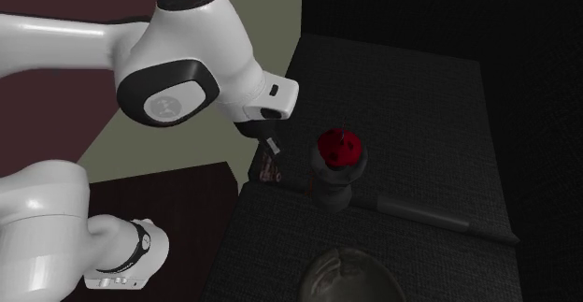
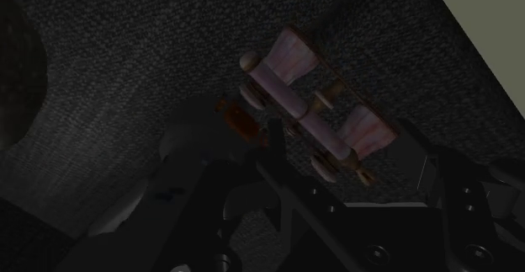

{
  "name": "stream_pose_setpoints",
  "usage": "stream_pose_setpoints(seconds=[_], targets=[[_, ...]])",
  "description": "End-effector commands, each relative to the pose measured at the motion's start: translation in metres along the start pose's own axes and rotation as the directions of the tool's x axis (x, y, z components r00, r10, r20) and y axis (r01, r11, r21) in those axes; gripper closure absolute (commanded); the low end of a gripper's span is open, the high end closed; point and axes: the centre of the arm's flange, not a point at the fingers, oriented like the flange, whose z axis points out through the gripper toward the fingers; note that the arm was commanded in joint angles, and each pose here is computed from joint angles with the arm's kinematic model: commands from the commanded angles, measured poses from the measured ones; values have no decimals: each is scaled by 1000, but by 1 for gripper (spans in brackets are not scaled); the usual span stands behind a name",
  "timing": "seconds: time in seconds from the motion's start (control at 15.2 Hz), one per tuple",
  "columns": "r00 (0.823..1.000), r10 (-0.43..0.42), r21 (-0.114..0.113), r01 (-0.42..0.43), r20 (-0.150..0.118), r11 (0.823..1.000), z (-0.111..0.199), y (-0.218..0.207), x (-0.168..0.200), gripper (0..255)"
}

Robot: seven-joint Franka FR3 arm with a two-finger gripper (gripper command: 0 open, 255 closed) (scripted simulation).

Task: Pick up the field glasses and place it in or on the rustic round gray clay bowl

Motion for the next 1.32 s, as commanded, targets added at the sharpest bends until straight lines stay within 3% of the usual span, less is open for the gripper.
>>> stream_pose_setpoints(seconds=[0.0, 1.12, 1.25], targets=[[1000, 0, 0, 0, 1, 1000, -10, 2, 2, 255], [1000, 0, 0, 0, 1, 1000, -95, 17, 17, 255], [1000, 0, 0, 0, 1, 1000, -90, 43, 16, 255]])
